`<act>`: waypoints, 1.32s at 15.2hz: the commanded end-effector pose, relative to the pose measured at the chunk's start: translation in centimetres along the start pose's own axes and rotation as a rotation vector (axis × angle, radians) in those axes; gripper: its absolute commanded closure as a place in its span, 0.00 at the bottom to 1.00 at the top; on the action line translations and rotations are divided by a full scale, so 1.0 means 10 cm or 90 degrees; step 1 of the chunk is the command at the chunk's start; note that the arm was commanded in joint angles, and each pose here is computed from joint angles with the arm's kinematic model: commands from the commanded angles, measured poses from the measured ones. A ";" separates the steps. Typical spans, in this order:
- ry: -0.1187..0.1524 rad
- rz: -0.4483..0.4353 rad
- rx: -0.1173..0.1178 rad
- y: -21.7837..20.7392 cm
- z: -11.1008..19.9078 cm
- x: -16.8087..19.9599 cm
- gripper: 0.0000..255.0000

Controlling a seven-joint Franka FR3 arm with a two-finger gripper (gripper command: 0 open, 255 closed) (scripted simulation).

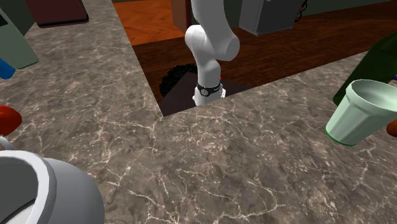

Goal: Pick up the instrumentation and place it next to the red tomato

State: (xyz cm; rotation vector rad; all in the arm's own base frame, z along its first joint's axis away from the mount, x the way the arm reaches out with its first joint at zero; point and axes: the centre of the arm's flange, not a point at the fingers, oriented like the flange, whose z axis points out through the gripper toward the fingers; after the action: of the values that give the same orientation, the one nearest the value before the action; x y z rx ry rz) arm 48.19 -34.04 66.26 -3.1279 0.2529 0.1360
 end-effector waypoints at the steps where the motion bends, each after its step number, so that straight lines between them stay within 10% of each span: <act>1: 0.000 -0.001 -0.001 0.26 0.03 0.13 1.00; 20: 0.000 -0.001 -0.001 0.56 0.89 0.36 1.00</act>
State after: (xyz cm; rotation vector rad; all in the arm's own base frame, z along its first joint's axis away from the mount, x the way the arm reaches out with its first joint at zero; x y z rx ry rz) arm 50.03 -40.05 57.73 -3.1284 0.2505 0.1362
